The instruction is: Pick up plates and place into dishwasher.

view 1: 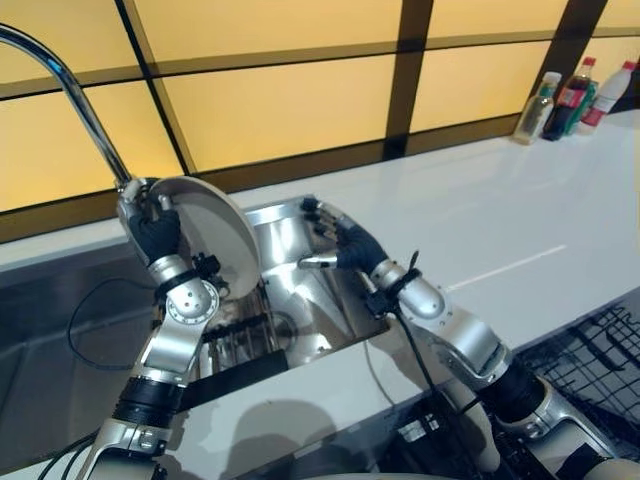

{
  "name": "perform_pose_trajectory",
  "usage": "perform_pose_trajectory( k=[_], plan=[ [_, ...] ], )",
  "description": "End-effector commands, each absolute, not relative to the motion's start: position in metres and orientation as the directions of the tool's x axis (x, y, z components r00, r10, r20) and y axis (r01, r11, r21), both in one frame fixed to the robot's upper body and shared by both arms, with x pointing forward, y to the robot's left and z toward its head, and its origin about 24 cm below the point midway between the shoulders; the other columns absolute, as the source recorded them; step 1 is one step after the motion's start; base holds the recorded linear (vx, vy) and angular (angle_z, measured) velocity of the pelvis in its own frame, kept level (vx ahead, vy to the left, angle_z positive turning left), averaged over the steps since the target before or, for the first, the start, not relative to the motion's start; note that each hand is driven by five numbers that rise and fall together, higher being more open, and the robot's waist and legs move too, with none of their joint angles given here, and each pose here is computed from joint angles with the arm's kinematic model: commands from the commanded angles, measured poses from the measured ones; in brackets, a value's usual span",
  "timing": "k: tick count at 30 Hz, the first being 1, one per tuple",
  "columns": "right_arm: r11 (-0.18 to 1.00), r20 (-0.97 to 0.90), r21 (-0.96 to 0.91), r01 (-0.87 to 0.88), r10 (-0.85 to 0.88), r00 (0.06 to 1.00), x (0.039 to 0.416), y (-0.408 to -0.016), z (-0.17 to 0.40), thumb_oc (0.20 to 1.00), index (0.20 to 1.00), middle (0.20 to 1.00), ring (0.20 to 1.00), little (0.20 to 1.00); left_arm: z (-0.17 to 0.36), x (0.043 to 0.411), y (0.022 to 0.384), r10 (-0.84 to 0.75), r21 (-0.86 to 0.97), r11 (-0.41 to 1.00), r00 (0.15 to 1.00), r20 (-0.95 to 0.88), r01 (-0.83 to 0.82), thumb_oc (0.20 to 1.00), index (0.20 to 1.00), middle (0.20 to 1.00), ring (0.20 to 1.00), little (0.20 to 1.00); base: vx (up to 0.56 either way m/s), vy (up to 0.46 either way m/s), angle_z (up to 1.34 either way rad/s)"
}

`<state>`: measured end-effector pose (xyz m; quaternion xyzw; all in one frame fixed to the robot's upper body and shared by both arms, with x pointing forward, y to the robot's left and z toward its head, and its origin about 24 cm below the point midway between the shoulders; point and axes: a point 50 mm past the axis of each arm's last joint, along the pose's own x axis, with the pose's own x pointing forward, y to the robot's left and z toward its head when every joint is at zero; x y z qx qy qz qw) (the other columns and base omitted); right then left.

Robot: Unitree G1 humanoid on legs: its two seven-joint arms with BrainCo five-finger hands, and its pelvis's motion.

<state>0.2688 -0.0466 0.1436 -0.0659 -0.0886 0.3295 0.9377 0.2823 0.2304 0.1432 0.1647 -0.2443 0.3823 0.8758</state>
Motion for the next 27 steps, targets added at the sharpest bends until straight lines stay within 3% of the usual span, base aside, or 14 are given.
perform_pose_trajectory(
  k=[1,11,23,27],
  plan=[
    [0.728,0.232,-0.112,-0.676,0.681,0.695,0.257,-0.023,0.164,1.0,1.0,1.0,1.0,1.0,0.185,0.298,0.235,0.579,0.025,0.582,0.437,0.689,-0.812,0.2,0.2,0.2,0.2,0.2,0.01,0.015,-0.07],
    [0.714,0.221,-0.076,-0.696,0.693,0.686,0.257,0.004,0.161,1.0,1.0,1.0,1.0,1.0,0.197,0.311,0.197,0.516,0.023,0.666,0.482,0.708,-0.746,0.2,0.2,0.2,0.2,0.2,0.02,0.029,0.0],
    [0.777,0.284,-0.089,-0.624,0.62,0.731,0.26,0.008,0.18,1.0,1.0,1.0,1.0,1.0,0.211,0.299,0.123,0.236,0.108,0.879,0.62,0.748,-0.465,0.2,0.2,0.2,0.2,0.2,0.0,0.019,0.03],
    [0.801,0.315,-0.08,-0.594,0.586,0.747,0.261,0.007,0.189,1.0,1.0,1.0,1.0,1.0,0.209,0.296,0.114,0.198,0.129,0.896,0.643,0.74,-0.424,0.2,0.2,0.2,0.2,0.2,0.0,0.0,0.0]
  ],
)
